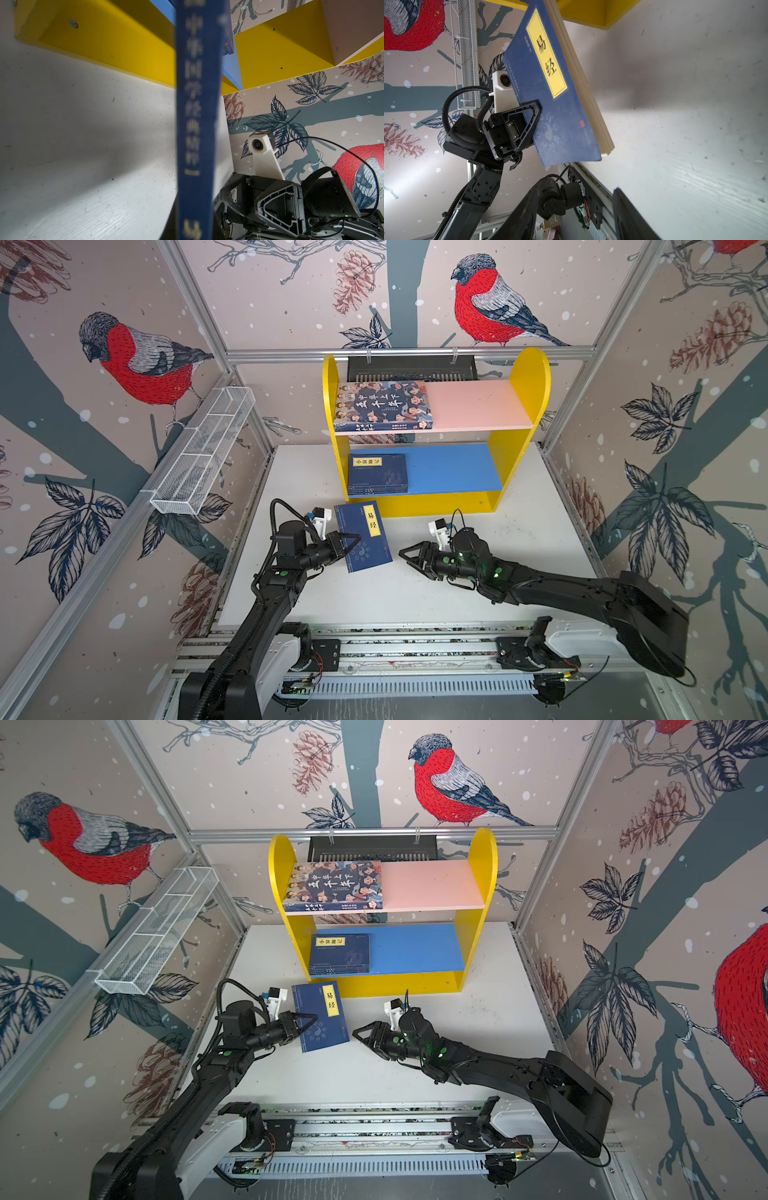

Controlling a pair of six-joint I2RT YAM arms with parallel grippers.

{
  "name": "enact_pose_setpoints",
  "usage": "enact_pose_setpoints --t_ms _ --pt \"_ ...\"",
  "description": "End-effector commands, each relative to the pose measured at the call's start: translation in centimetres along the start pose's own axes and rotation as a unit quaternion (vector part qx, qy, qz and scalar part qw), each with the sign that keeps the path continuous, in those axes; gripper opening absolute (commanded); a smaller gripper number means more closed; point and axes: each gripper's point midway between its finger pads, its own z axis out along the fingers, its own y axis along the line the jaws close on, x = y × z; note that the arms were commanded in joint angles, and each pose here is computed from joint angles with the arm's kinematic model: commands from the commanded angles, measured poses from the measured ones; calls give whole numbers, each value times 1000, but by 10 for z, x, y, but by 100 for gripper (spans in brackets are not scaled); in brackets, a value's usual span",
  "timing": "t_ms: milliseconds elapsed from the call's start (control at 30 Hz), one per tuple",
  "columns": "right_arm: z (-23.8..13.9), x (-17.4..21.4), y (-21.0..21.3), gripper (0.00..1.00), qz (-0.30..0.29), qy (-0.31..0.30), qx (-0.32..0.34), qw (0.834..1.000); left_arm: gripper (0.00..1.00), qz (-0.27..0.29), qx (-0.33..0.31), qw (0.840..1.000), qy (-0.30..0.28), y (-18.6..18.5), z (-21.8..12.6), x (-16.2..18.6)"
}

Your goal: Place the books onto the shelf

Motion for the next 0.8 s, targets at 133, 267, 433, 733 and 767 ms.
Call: enact_pose_setpoints --t_ms 133,267,433,733,767 --pt "16 5 23 59 40 -50 -72 995 0 -19 2 1000 1 -11 -2 -8" --pt "30 17 30 59 42 -41 -87 994 0 -56 19 998 2 -12 -2 -4" --pt "37 19 39 59 55 -43 -119 990 0 -88 39 995 7 -18 -2 -3" --pt "44 11 48 59 63 -54 -141 987 0 -141 87 986 1 -28 -2 -4" --pt "45 10 50 60 62 -55 -143 986 0 -140 88 986 0 -28 -2 -4"
